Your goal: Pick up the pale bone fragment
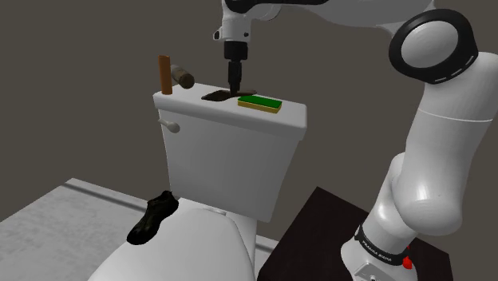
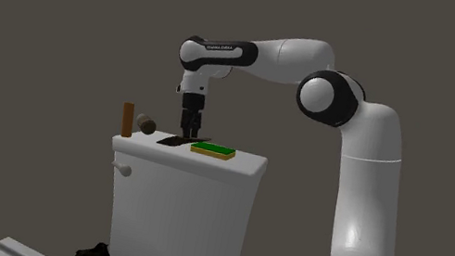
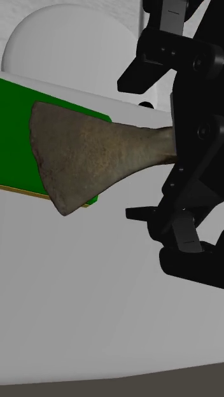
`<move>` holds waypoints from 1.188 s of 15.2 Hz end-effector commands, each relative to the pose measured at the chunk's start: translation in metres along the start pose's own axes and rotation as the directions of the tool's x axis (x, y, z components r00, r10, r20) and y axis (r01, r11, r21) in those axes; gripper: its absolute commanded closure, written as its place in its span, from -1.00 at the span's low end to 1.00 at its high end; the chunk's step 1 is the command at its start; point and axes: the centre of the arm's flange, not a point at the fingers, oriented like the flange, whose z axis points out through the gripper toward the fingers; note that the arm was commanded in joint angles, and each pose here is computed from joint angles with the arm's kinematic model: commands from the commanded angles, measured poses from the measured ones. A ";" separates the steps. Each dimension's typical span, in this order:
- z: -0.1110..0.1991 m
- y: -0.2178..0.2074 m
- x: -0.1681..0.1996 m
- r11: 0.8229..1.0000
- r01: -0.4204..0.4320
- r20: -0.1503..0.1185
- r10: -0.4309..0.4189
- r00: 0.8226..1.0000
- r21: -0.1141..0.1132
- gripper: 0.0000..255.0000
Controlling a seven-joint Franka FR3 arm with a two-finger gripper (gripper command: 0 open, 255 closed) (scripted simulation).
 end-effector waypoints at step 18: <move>-0.040 -0.006 -0.003 1.000 0.000 0.000 0.000 1.000 0.000 1.00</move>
